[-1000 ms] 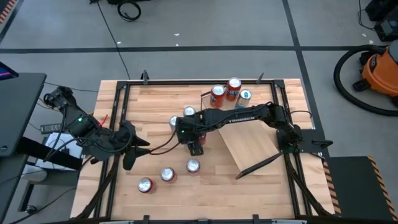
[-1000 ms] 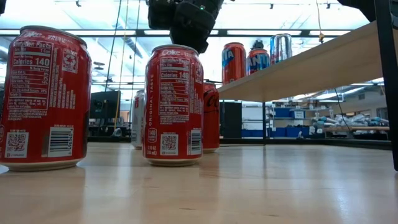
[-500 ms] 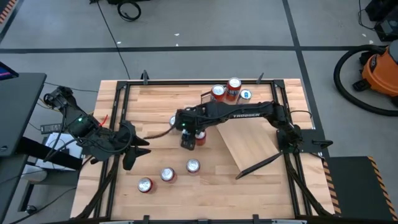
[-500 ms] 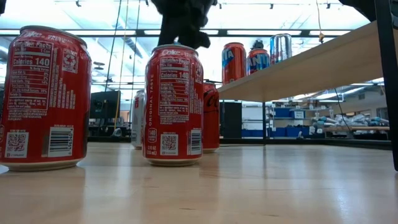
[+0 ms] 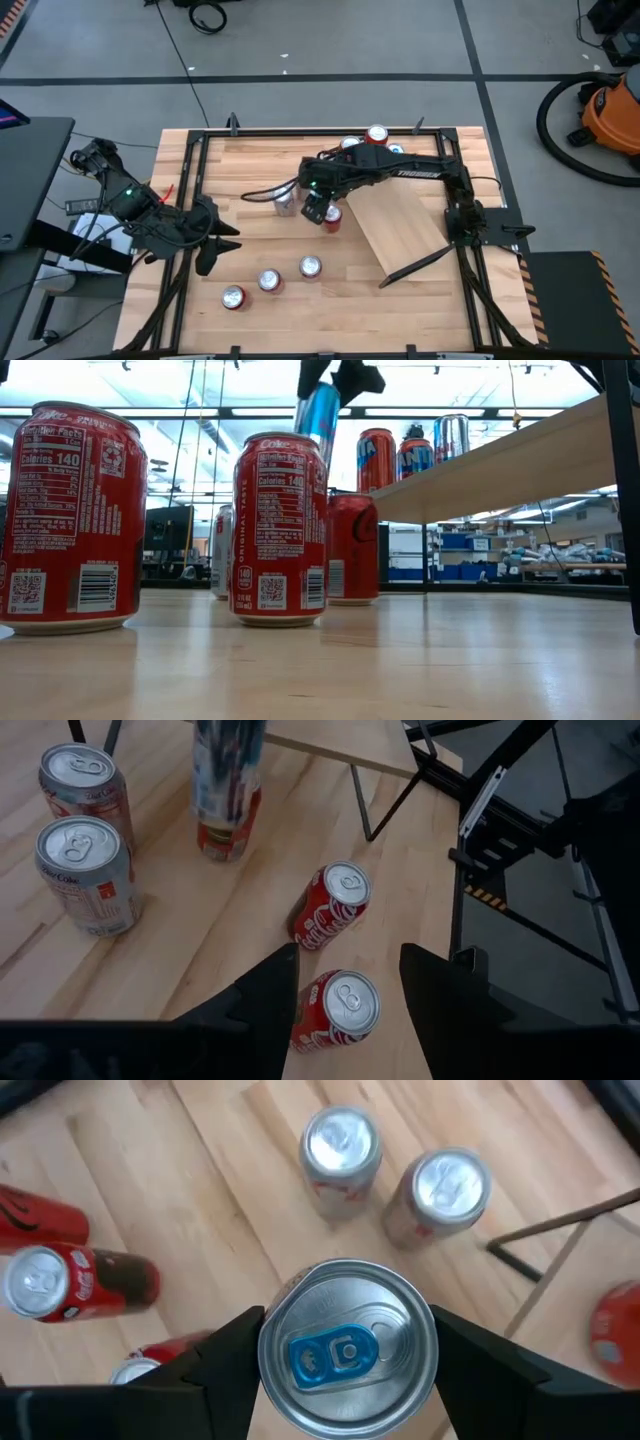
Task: Place canned beverage on shelf
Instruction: Put the blue soda can aligned with the other blue soda can on the shelf
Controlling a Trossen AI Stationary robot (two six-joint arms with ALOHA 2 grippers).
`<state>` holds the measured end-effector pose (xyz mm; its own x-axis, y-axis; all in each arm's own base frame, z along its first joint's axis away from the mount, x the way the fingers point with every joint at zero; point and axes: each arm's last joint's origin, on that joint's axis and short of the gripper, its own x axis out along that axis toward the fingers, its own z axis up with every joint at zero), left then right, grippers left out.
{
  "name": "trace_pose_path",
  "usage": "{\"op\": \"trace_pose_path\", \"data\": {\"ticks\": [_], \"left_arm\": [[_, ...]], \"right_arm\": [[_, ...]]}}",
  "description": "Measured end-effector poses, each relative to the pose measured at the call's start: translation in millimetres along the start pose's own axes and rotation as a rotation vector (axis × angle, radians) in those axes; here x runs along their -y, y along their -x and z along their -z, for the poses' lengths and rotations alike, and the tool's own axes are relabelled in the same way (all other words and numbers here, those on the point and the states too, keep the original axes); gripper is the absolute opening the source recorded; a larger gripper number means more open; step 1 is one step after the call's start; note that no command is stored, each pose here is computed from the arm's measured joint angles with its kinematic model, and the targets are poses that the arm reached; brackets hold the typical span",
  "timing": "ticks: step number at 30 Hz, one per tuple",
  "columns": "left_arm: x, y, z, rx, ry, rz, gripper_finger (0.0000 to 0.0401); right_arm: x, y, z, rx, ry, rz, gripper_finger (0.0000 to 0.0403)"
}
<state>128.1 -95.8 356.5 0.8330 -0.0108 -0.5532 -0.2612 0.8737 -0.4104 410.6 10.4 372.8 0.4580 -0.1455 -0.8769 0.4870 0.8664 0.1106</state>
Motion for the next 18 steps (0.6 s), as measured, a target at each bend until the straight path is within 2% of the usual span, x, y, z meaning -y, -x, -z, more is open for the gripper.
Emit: {"op": "trace_pose_path", "data": {"ticks": [8, 18], "left_arm": [[0, 0, 0, -0.009, -0.002, 0.007, 0.0185], [0, 0, 1, -0.015, 0.000, 0.011, 0.0185]], "right_arm": [[4, 26, 0, 0.055, -0.018, -0.030, 0.0259], [27, 76, 22, 0.009, -0.018, 0.028, 0.0259]]}}
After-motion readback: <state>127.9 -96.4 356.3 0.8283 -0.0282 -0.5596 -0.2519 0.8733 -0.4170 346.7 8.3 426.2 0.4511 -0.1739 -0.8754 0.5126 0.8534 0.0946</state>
